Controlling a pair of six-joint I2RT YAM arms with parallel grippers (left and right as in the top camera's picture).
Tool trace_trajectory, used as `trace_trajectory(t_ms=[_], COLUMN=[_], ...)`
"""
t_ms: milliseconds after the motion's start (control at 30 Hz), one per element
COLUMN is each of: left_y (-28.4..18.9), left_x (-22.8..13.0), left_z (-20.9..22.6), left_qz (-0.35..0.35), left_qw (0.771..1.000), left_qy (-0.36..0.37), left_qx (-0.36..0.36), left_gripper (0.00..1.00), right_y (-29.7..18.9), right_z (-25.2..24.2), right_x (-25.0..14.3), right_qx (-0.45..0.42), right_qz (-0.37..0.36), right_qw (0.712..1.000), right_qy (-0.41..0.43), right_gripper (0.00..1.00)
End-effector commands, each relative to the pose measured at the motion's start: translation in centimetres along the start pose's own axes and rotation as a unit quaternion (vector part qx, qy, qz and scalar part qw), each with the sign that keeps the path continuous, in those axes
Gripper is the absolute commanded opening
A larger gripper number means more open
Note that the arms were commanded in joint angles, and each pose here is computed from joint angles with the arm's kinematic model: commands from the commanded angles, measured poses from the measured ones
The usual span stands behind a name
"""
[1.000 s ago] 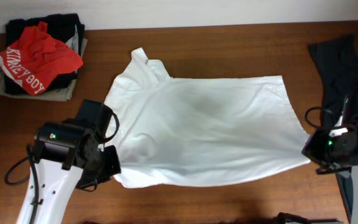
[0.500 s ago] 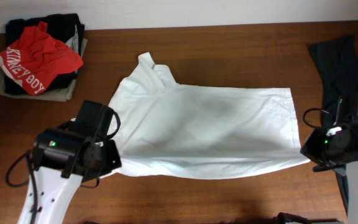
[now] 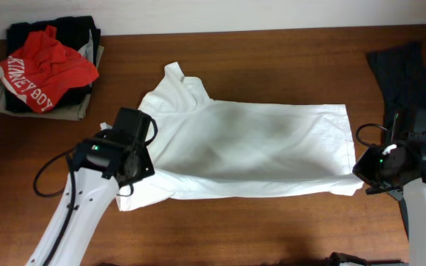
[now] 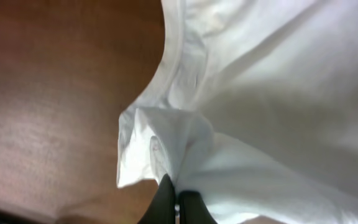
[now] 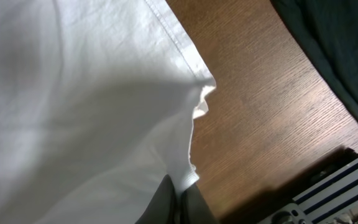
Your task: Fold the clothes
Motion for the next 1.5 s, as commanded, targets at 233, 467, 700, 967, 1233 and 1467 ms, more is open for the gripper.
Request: trace_trajectory(t_ms=[233, 467, 700, 967, 1233, 1467], left_y=[3.6, 6.1, 7.1, 7.1, 6.8, 4.0], left_x=[2.9, 3.3, 4.2, 5.0, 6.2, 8.1], left_z=[-2.0, -2.5, -3.6, -4.3, -5.2, -6.0], left_qz=[-0.042, -0.036, -0.052, -0.072, -0.099, -0.119], left_qw=[0.999, 0.998, 0.998, 0.997, 0.995, 0.992], left_qy=[0.001, 0.009, 0.003, -0.006, 0.003, 0.034], left_qx=[0.026, 0.058, 0.045, 0.027, 0.006, -0.006], left_gripper=[0.01, 0.01, 0.01, 0.60, 0.87, 0.99], right_y=[4.4, 6.0, 6.5, 9.3, 10.5, 9.2], right_z=[-0.9, -2.0, -1.5, -1.0, -0.2, 0.2], right_x=[-1.3, -1.5, -0.1, 0.8, 1.0, 2.2], right_qx=[-0.027, -0.067, -0.058, -0.063, -0.045, -0.037], right_qz=[0.024, 0.015, -0.008, 0.019, 0.039, 0.028], right_qw=[0.999, 0.995, 0.996, 0.994, 0.995, 0.998], right_qy=[0.036, 0.069, 0.073, 0.084, 0.083, 0.048], right_gripper=[0.04, 0.04, 0.04, 0.22, 0.99, 0.99])
Point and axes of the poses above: each gripper's point midway between its finger pads, its own y axis out along the fingers, its own z axis along the line the jaws close on, x = y × z, the point moved 4 cm from there along -y, back along the fingers, and after that the axes turned 8 degrees about -y, right-handed, at the moved point
